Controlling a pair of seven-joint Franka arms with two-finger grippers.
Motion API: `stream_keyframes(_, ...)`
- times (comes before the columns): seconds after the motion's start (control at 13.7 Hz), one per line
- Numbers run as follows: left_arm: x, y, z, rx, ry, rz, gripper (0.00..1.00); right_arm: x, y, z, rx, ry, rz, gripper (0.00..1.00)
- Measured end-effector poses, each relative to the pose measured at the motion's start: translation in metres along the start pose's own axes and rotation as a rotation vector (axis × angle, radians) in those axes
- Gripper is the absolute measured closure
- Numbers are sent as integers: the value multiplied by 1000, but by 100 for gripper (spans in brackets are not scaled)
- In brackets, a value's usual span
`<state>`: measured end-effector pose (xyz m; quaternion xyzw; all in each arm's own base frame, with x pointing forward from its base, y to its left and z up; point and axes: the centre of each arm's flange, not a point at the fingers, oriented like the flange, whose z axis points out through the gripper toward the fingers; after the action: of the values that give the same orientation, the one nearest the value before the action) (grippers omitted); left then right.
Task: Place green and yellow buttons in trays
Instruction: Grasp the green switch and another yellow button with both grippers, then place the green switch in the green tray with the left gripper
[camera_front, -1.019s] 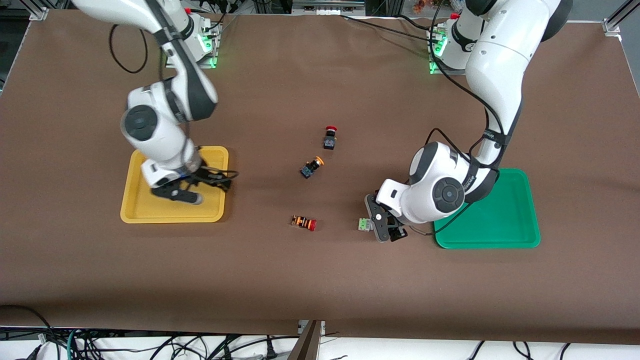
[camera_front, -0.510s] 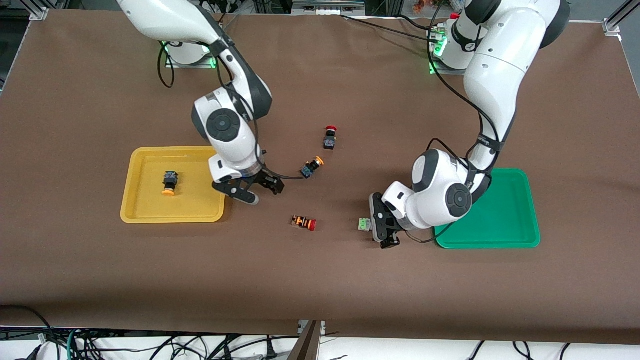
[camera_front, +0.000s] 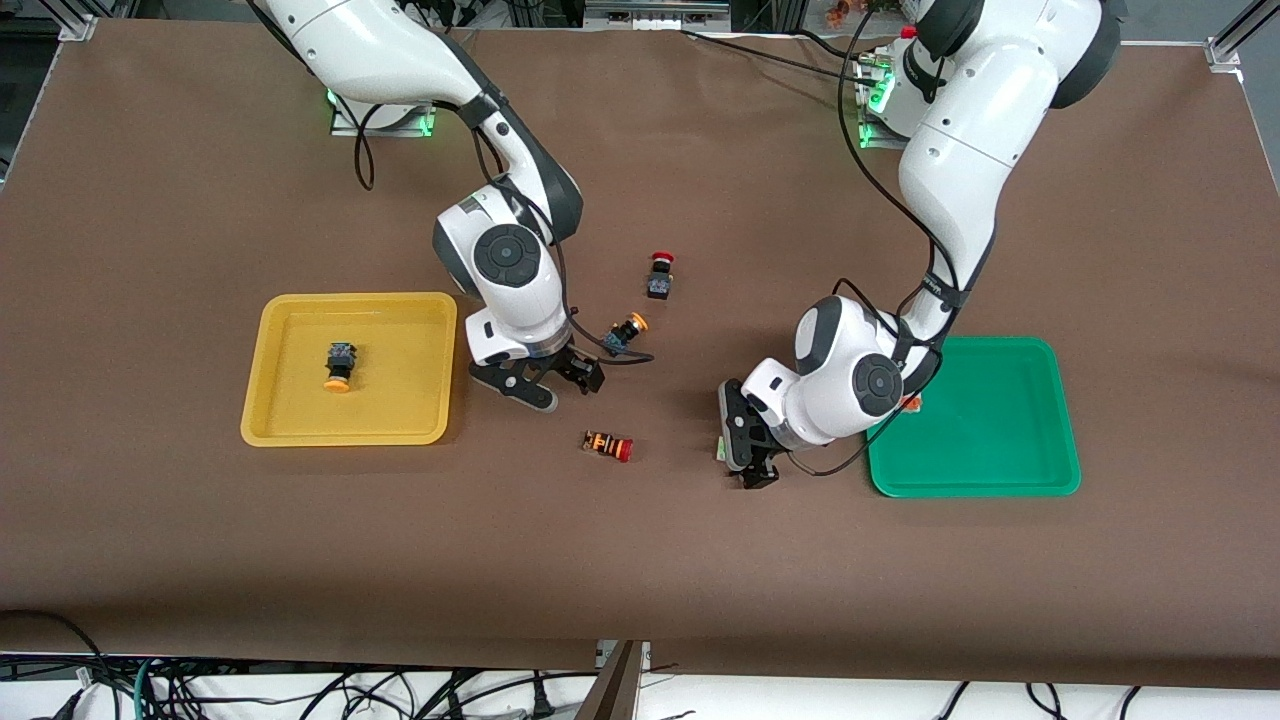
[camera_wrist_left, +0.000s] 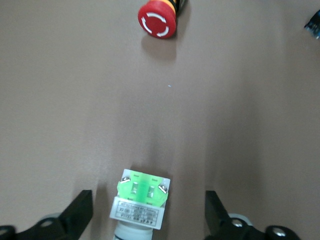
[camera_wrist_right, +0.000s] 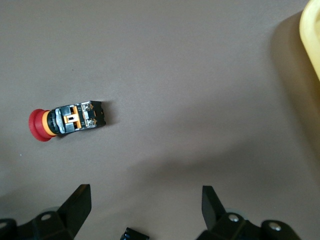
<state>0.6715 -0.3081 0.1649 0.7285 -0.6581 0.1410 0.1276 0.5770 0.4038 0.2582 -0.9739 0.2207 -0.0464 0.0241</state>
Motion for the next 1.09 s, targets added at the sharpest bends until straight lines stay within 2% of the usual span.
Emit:
stream_keyframes(0.07,0,0,0,3,-2,4,4,0,0,0,0,0,0,2)
stream_keyframes(0.44,3,-4,-5,19,3,8,59,8,-9,-4,20,14,11,2)
stream_keyframes(0.58,7,-5,-16,-1,1,-5,59,12,-15,2,38,22,28,2)
stream_keyframes(0.87,8,-10,-93,-133,-53,-168,59,-2,-25,40,83,27,110,3)
stream_keyframes(1.09,-48,-25,-164,-222,-114,-345,59,-34,-38,51,70,8,189,4)
